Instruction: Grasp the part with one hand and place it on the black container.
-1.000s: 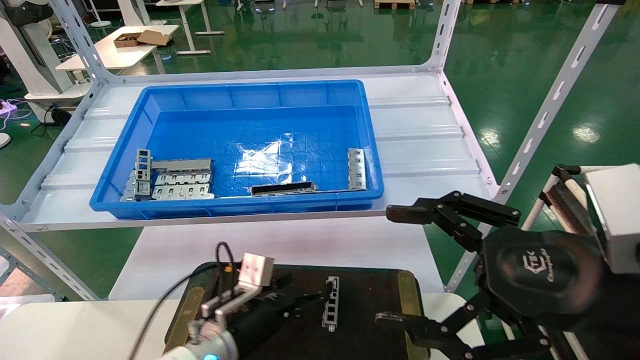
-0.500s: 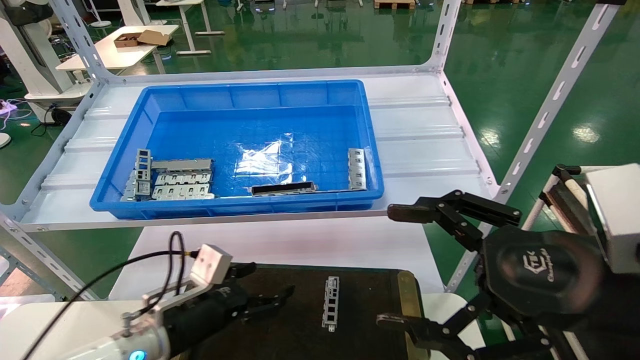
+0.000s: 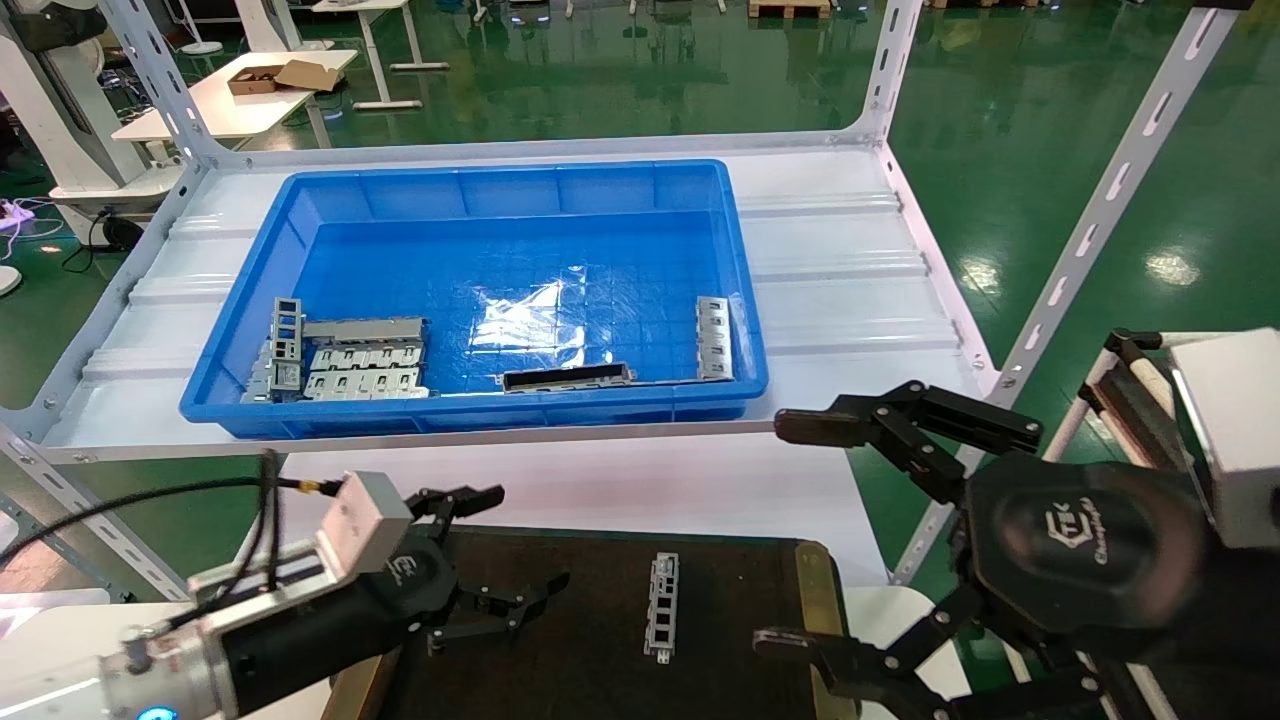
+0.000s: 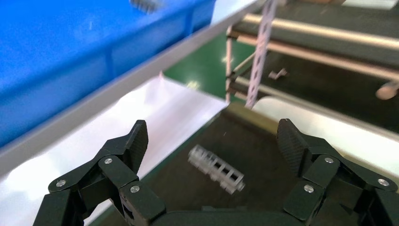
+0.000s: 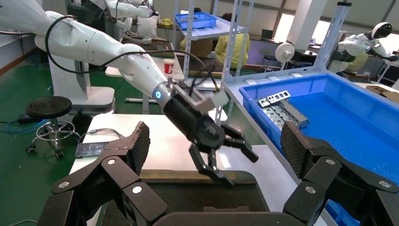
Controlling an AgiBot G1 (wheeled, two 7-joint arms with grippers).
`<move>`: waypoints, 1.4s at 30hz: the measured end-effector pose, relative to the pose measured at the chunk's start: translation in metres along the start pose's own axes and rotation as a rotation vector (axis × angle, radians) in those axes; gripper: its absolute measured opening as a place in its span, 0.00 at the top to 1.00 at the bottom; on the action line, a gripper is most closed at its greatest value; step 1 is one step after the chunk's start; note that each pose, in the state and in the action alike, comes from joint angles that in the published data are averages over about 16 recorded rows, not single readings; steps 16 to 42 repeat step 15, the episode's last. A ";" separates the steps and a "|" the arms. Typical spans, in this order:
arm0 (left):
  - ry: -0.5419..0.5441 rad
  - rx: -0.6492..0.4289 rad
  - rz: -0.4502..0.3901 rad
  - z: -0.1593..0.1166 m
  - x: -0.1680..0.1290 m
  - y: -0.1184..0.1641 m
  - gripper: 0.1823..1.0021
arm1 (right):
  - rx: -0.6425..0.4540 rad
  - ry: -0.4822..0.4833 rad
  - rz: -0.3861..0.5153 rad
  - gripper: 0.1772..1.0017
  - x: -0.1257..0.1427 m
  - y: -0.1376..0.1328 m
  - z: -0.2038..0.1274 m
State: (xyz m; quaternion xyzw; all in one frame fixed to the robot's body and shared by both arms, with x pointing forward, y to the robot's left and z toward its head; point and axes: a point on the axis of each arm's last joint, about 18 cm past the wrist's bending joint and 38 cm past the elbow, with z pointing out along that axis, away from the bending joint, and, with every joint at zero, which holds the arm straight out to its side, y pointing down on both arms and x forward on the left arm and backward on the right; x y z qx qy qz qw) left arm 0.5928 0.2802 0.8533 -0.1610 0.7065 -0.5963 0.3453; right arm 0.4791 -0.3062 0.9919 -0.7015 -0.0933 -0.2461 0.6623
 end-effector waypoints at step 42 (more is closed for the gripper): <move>0.099 0.137 0.103 -0.034 -0.006 -0.053 0.00 | 0.000 0.000 0.000 0.00 0.000 0.000 0.000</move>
